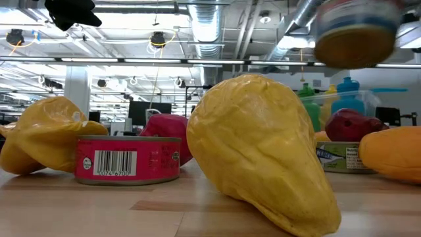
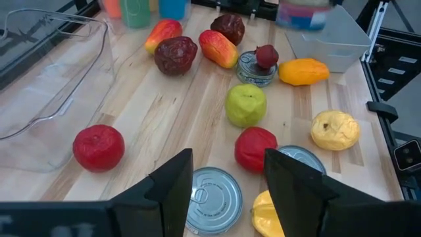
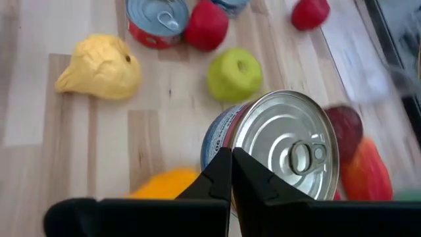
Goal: Pick & Place Food Item
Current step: Put the blue and pink tuna can into the gray bin, then put the green tuna can into the gray bin
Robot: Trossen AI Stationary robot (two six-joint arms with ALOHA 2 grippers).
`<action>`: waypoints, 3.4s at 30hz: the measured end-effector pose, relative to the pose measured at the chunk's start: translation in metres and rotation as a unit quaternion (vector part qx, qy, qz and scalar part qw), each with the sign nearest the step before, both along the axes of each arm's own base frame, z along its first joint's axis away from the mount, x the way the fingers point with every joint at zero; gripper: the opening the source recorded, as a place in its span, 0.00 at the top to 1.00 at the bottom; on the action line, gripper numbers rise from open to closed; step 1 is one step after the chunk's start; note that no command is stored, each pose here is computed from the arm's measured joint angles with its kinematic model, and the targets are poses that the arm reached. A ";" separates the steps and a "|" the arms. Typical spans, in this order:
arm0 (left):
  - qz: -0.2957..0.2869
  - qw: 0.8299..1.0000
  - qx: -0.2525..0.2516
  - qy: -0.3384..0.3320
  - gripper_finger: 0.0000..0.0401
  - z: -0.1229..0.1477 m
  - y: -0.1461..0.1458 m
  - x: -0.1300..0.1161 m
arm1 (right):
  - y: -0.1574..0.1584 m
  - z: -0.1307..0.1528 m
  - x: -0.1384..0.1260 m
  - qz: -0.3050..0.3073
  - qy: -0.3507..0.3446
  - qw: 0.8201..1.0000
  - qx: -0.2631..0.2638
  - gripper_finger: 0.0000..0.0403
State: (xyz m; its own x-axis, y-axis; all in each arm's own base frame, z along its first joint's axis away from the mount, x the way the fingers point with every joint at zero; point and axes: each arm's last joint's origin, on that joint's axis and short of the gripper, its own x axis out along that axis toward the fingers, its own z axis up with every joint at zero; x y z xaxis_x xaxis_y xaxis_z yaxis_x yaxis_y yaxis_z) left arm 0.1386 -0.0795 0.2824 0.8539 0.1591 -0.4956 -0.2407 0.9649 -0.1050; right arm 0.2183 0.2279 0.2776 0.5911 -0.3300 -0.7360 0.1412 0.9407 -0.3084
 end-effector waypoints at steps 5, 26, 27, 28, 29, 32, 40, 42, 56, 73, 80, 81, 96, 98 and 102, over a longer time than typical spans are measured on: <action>0.000 1.000 0.000 0.000 0.56 0.000 0.000 0.000 | -0.002 0.018 -0.034 -0.034 -0.009 0.998 0.048 1.00; -0.002 1.000 0.003 0.001 0.56 0.000 0.000 0.000 | 0.051 -0.022 -0.105 -0.185 0.117 0.964 0.151 1.00; -0.002 1.000 0.003 0.001 0.56 0.000 0.000 0.000 | 0.053 -0.025 -0.106 -0.190 0.121 0.963 0.149 1.00; -0.002 1.000 0.003 0.001 0.56 0.000 0.000 0.000 | 0.056 -0.029 -0.106 -0.194 0.123 0.962 0.145 1.00; -0.002 1.000 0.003 0.001 0.56 0.000 0.000 0.000 | 0.058 -0.032 -0.107 -0.194 0.125 0.962 0.142 1.00; -0.002 1.000 0.003 0.001 0.56 0.000 0.000 0.000 | 0.064 -0.042 -0.106 -0.204 0.141 0.959 0.139 1.00; -0.002 1.000 0.003 0.001 0.56 0.000 0.000 0.000 | 0.073 -0.063 -0.104 -0.218 0.161 0.956 0.116 1.00; -0.002 1.000 0.003 0.001 0.56 0.000 0.000 0.000 | 0.074 -0.067 -0.103 -0.219 0.163 0.955 0.111 1.00; -0.002 1.000 0.002 0.001 0.56 0.000 0.000 0.000 | 0.081 -0.088 -0.100 -0.232 0.180 0.952 0.085 1.00; -0.002 1.000 0.003 0.001 0.56 0.000 0.000 0.000 | 0.082 -0.088 -0.100 -0.237 0.188 0.949 0.093 0.98; -0.002 1.000 0.003 0.001 0.56 0.000 0.000 0.000 | 0.081 -0.088 -0.100 -0.250 0.182 0.946 0.096 0.89; -0.002 1.000 0.003 0.001 0.56 0.000 0.000 0.000 | 0.081 -0.088 -0.100 -0.252 0.181 0.946 0.096 0.87; -0.002 1.000 0.001 0.000 0.56 0.000 0.000 0.000 | 0.055 -0.032 -0.067 -0.214 0.130 0.961 0.121 0.46; -0.002 1.000 0.001 0.000 0.56 0.000 0.000 0.000 | 0.046 -0.016 -0.055 -0.200 0.101 0.966 0.128 0.41; -0.001 1.000 0.001 0.000 0.56 0.000 0.000 0.000 | 0.025 0.000 -0.028 -0.166 0.042 0.978 0.114 0.38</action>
State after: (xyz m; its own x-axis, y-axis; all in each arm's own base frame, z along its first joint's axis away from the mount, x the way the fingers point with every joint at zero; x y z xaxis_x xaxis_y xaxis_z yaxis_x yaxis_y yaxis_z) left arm 0.1385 -0.0795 0.2825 0.8541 0.1579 -0.4956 -0.2380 0.9658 -0.1025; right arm 0.1901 0.2532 0.2781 0.4125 -0.3146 -0.8549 0.4345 0.8928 -0.1190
